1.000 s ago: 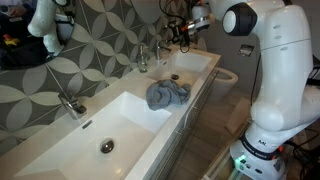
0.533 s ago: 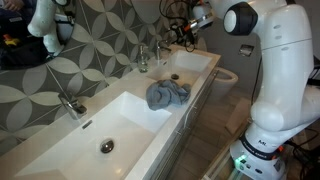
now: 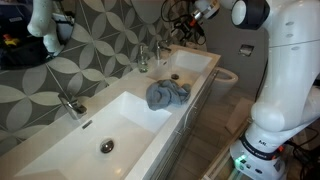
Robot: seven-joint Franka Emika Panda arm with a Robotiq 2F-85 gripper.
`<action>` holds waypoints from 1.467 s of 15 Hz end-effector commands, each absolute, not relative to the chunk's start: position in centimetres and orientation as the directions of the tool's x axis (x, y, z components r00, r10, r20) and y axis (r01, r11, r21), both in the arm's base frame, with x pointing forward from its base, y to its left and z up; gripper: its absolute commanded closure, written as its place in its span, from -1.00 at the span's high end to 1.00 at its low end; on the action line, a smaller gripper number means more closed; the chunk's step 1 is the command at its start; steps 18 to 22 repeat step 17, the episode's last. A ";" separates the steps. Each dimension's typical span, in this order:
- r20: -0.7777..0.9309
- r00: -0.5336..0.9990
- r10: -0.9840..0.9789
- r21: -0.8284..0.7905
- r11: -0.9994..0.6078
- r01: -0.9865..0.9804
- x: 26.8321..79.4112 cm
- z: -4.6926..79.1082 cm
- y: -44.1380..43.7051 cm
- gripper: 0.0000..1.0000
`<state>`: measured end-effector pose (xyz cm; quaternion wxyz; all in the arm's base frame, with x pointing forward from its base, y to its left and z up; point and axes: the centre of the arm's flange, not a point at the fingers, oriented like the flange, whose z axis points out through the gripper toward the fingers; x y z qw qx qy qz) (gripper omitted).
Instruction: Open the tap faucet on the right
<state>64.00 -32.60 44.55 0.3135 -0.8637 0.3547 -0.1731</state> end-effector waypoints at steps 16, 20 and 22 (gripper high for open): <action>0.167 0.884 -0.436 -0.348 -0.865 -0.361 56.0 50.0 -24.6 1.00; 0.167 0.885 -0.435 -0.348 -0.866 -0.360 56.0 49.9 -24.6 1.00; 0.167 0.885 -0.435 -0.348 -0.866 -0.360 56.0 49.9 -24.6 1.00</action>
